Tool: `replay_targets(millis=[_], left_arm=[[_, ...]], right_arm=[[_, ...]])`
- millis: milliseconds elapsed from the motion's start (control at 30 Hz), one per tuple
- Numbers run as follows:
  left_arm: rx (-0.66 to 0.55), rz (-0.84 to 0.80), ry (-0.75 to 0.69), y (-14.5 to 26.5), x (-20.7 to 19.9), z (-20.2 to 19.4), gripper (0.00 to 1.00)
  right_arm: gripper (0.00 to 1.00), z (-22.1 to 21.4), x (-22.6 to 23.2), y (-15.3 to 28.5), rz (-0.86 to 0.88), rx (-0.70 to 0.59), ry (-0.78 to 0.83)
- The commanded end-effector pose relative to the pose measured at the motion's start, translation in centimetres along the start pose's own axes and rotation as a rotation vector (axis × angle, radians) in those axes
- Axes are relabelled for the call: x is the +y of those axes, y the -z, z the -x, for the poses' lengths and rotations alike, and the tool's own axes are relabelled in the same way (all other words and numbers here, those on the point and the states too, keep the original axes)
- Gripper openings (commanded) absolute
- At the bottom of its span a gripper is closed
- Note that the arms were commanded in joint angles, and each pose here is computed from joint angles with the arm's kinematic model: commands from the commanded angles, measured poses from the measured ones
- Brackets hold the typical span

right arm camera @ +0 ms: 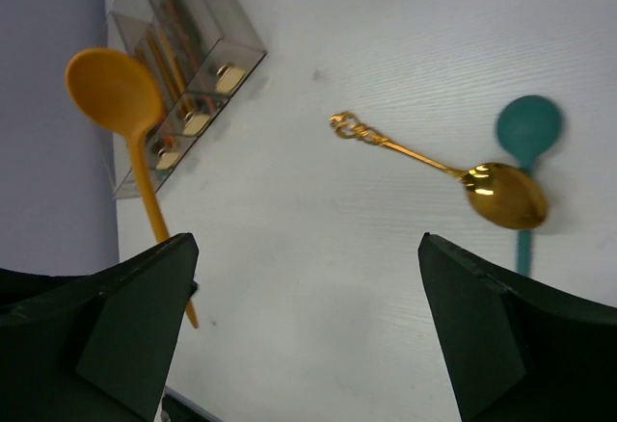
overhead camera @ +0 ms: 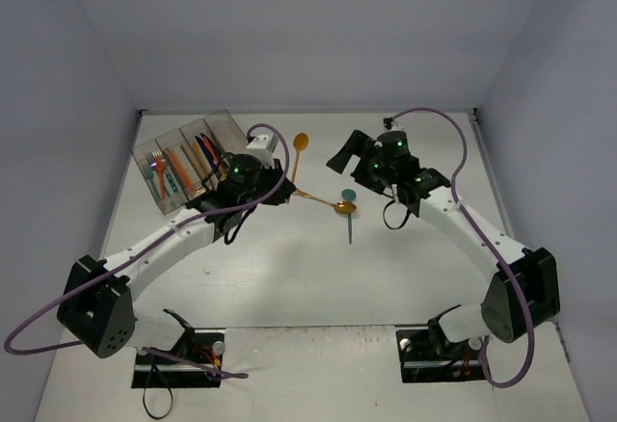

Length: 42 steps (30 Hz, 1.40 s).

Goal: Sort the eating utensils into containers

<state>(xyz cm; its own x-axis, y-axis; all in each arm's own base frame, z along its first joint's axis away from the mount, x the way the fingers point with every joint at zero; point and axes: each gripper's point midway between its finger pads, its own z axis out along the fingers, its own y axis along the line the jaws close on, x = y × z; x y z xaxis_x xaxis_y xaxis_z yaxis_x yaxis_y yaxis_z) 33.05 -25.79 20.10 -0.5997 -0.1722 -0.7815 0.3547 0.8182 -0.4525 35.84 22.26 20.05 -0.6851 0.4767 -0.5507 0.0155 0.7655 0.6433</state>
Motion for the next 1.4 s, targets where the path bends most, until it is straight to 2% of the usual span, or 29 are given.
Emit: replay_targets(millis=[0,133,300,367,467,633,733,933,1033,1100,1200,1300,1367], left_arm=[[-0.094,0.166,0.152,0.3,4.8,5.1,0.0],[-0.109,0.332,0.23,0.1,10.1,8.0,0.0],[-0.114,0.471,0.312,-2.3,15.7,10.7,0.0],[-0.134,0.493,0.334,-3.3,17.4,12.4,0.0],[-0.098,0.536,0.363,-6.0,20.4,12.5,0.0],[-0.076,0.563,0.346,-8.3,22.6,13.5,0.01],[-0.069,0.579,0.315,-8.6,23.1,13.8,0.12],[-0.059,0.555,0.291,-8.3,22.4,14.0,0.4],[-0.069,0.53,0.206,-7.3,21.0,15.0,0.45],[-0.055,0.442,0.12,-7.2,18.7,15.3,0.45],[-0.012,0.289,-0.115,-7.8,15.5,14.8,0.45],[0.058,0.1,-0.37,-8.5,12.1,12.9,0.45],[0.095,0.029,-0.504,-8.9,10.5,11.3,0.46]], right_arm=[[1.0,4.1,-3.4,2.8,-0.067,-0.113,0.046],[1.0,4.5,-6.0,4.2,-0.137,-0.115,0.102],[1.0,4.0,-7.3,4.7,-0.158,-0.094,0.138],[1.0,3.6,-7.5,4.7,-0.154,-0.078,0.148],[1.0,2.8,-8.0,4.5,-0.157,-0.047,0.161],[1.0,2.1,-8.8,4.7,-0.172,-0.026,0.184],[1.0,1.9,-9.1,4.8,-0.18,-0.022,0.193],[1.0,1.4,-10.0,4.6,-0.205,0.0,0.203],[1.0,1.4,-10.3,4.5,-0.214,0.003,0.211],[1.0,1.2,-10.4,4.4,-0.215,0.014,0.223],[1.0,1.1,-10.6,4.4,-0.212,0.023,0.241],[1.0,1.1,-11.1,4.5,-0.214,0.031,0.249],[1.0,1.1,-11.2,4.7,-0.214,0.033,0.252]])
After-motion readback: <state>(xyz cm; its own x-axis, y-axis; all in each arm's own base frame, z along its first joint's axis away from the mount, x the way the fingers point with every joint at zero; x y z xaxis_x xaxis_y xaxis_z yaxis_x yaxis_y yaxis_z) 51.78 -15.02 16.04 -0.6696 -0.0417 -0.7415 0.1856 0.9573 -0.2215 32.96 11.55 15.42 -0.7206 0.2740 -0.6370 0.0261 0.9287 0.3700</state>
